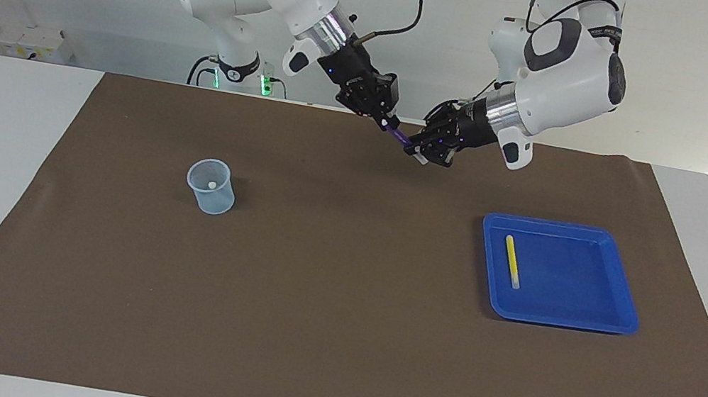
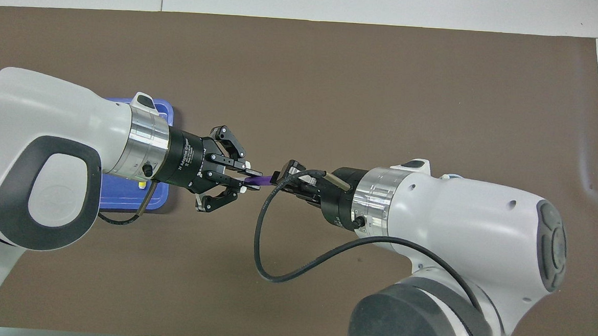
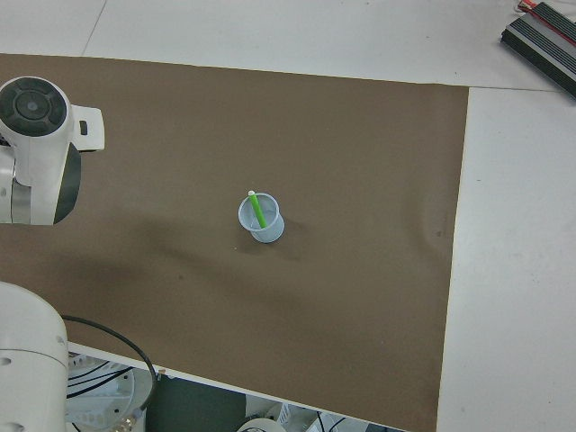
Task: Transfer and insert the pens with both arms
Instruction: 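Pass the purple pen from the left gripper to the right gripper, then insert the purple pen into the cup while the left gripper reaches the tray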
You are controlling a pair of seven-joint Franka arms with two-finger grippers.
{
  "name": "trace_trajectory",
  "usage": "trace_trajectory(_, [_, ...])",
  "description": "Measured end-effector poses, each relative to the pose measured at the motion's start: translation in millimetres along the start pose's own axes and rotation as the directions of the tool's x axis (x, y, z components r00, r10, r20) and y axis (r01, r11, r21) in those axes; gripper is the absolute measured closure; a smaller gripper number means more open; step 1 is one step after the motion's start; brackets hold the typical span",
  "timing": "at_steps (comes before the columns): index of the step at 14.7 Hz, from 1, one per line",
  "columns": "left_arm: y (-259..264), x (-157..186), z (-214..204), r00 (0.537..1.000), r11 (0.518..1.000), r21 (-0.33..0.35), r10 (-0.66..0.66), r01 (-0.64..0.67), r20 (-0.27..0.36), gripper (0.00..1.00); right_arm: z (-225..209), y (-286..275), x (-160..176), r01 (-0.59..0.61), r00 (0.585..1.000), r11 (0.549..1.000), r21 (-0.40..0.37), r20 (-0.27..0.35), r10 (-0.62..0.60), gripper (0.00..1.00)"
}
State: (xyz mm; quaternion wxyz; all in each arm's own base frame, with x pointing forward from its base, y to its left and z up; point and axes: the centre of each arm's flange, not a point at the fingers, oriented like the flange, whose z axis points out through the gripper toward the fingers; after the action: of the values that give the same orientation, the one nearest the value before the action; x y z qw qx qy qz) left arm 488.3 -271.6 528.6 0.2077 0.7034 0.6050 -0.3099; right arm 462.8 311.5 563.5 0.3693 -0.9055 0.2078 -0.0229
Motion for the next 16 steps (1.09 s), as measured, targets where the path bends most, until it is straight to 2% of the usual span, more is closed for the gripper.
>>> trace_trajectory(2, [0.1,-0.3,0.1,1.0,1.0,-0.001,0.001,-0.001,0.0,0.83,-0.2,0.0,0.3,0.0,1.0,1.0,0.0,0.0,0.0,0.83])
trace_trajectory(3, [-0.1,-1.2,0.0,1.0,1.0,-0.004,0.003,-0.003,0.0,0.78,-0.4,0.7,1.6,-0.003,1.0,1.0,0.0,-0.002,0.003,0.83])
trace_trajectory(7, [-2.1,-7.2,-1.2,1.0,1.0,-0.017,0.016,-0.016,0.001,0.31,-0.6,7.0,7.5,0.023,1.0,0.999,-0.033,0.019,-0.022,0.83])
trace_trajectory(10, [-0.8,-4.1,-4.9,0.999,0.998,-0.024,0.054,-0.054,-0.003,0.0,-27.3,16.8,29.2,0.169,0.984,0.972,-0.165,0.084,-0.157,0.83])
trace_trajectory(11, [0.0,-1.0,-6.5,0.996,0.996,-0.025,0.085,-0.085,-0.023,0.0,-44.0,22.5,41.5,0.229,0.971,0.951,-0.208,0.114,-0.209,0.83])
trace_trajectory(13, [0.7,7.1,-8.3,0.982,0.987,-0.013,0.158,-0.16,-0.102,0.0,-82.2,38.2,67.7,0.365,0.929,0.887,-0.282,0.175,-0.326,0.83])
trace_trajectory(14, [0.4,10.1,-8.0,0.97,0.978,0.001,0.206,-0.207,-0.131,0.0,-100.4,46.9,80.2,0.435,0.899,0.843,-0.318,0.2,-0.389,0.83])
trace_trajectory(16, [-0.6,21.5,-8.6,0.937,0.951,0.04,0.309,-0.307,-0.163,0.0,-129.2,64.7,101.2,0.579,0.815,0.718,-0.385,0.263,-0.517,0.83])
